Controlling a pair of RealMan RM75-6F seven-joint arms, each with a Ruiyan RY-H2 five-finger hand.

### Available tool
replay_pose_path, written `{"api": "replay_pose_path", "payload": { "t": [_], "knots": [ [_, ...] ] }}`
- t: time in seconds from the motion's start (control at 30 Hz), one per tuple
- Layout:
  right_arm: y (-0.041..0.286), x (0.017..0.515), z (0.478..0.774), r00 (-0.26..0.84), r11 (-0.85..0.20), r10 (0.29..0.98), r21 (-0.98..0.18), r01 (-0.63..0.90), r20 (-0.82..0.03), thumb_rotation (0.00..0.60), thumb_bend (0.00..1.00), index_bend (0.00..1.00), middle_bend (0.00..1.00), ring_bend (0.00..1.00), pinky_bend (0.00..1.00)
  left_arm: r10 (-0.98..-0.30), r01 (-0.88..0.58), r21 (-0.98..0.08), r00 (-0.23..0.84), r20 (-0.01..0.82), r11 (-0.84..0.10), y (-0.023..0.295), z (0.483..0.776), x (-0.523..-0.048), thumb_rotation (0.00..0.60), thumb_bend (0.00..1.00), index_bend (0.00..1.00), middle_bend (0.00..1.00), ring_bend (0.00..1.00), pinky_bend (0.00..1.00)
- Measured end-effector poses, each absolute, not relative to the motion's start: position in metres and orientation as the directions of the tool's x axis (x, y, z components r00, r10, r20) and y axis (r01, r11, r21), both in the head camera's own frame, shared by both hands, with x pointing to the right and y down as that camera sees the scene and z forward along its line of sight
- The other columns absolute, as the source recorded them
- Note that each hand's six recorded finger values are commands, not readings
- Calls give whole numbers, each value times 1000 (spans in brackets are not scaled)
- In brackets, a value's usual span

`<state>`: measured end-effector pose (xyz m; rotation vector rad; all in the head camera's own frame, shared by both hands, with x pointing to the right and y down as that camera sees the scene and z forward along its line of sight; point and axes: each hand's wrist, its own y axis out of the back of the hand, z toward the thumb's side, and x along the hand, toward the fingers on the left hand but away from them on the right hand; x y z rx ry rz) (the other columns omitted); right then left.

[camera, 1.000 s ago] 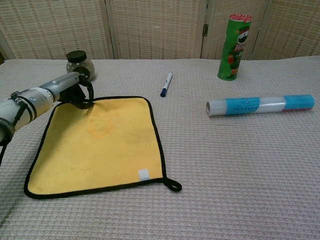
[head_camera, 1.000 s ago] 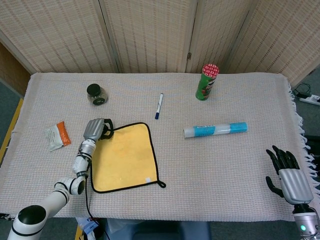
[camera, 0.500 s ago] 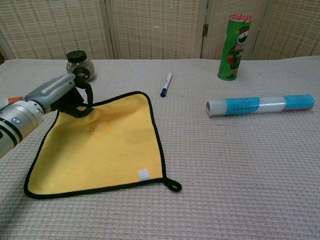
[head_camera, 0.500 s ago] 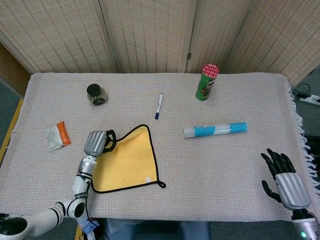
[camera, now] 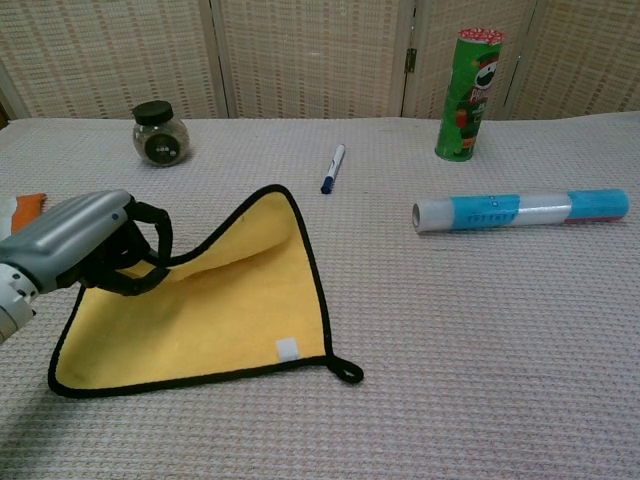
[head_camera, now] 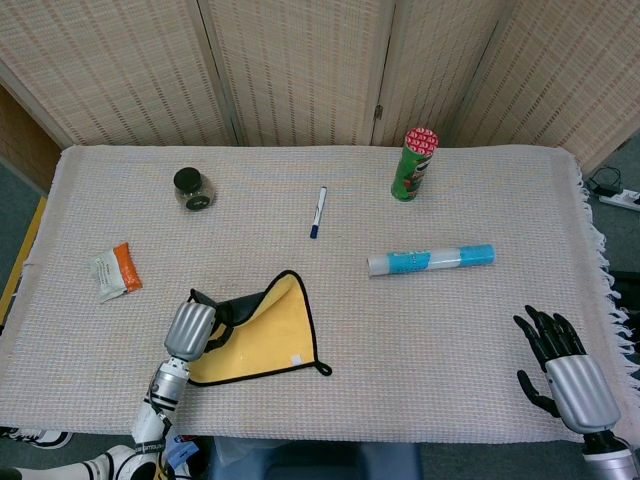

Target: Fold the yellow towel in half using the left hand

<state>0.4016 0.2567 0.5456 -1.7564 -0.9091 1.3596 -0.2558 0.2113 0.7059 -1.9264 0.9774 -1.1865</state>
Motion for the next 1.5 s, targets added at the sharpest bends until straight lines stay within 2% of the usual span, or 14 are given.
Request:
{"api": "replay_pose_path", "payload": {
  "t": [0.43,1.2,1.5],
  "knots": [
    [265,399,535,217,-477,868,-873,107,-447,600,483,0,0,0,0,-824,-192,-833,371,429,-520,251,699,-243,600,658,691,1000,1000,1000],
    [273,393,522,260,-456,872,-882,120,-416,600,482,0,0,0,0,-832,-171,-843,349,432,-510,279,686,-250,600,658,678,1000,1000,1000],
    [274,394,514,278,-460,870,-873,163,-406,600,483,0,0,0,0,-818,-188,-824,361,448,-534,285,685,-248,600,633,419,1000,1000,1000]
  ]
}}
